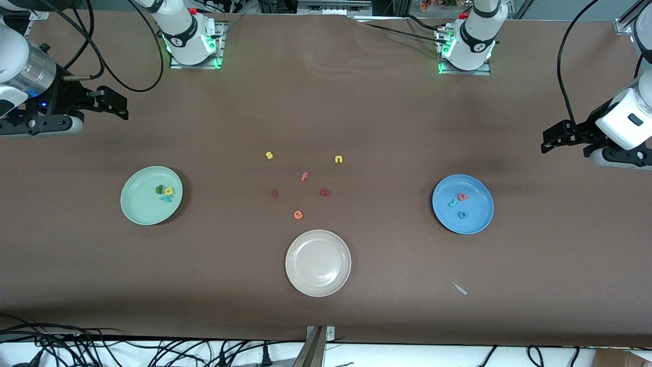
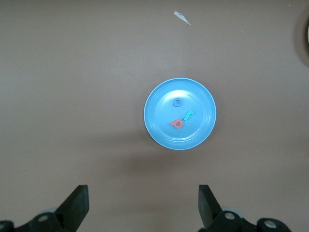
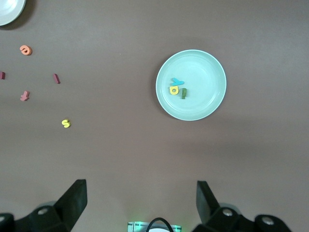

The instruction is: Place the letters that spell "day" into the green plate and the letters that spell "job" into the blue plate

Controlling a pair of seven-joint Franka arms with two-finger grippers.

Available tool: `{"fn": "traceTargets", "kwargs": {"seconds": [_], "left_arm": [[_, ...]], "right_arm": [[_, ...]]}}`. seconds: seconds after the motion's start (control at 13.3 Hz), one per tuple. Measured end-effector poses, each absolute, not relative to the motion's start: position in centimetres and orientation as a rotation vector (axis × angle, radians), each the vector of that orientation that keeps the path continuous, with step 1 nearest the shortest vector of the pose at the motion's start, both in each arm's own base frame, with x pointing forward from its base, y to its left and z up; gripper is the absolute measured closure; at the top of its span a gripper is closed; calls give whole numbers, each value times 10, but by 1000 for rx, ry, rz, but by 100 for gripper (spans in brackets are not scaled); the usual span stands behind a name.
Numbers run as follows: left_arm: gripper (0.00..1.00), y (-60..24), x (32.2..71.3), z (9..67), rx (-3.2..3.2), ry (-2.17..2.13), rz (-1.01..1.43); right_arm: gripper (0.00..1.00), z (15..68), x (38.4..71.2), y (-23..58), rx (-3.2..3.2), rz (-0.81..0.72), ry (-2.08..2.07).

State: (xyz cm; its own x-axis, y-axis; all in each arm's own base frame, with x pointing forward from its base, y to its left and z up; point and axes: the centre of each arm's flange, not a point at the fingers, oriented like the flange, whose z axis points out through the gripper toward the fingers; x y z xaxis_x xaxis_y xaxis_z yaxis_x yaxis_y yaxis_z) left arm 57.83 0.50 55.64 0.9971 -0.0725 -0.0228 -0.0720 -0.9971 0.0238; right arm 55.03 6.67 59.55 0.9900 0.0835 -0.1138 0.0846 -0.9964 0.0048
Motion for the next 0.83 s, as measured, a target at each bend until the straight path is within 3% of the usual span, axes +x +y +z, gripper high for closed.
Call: {"fn": "traceTargets", "kwargs": {"seconds": [0.83], "left_arm": [[0, 5, 578, 556, 3116, -113, -37]], "right_arm": [[0, 595, 550, 66, 3124, -181, 119]]}}
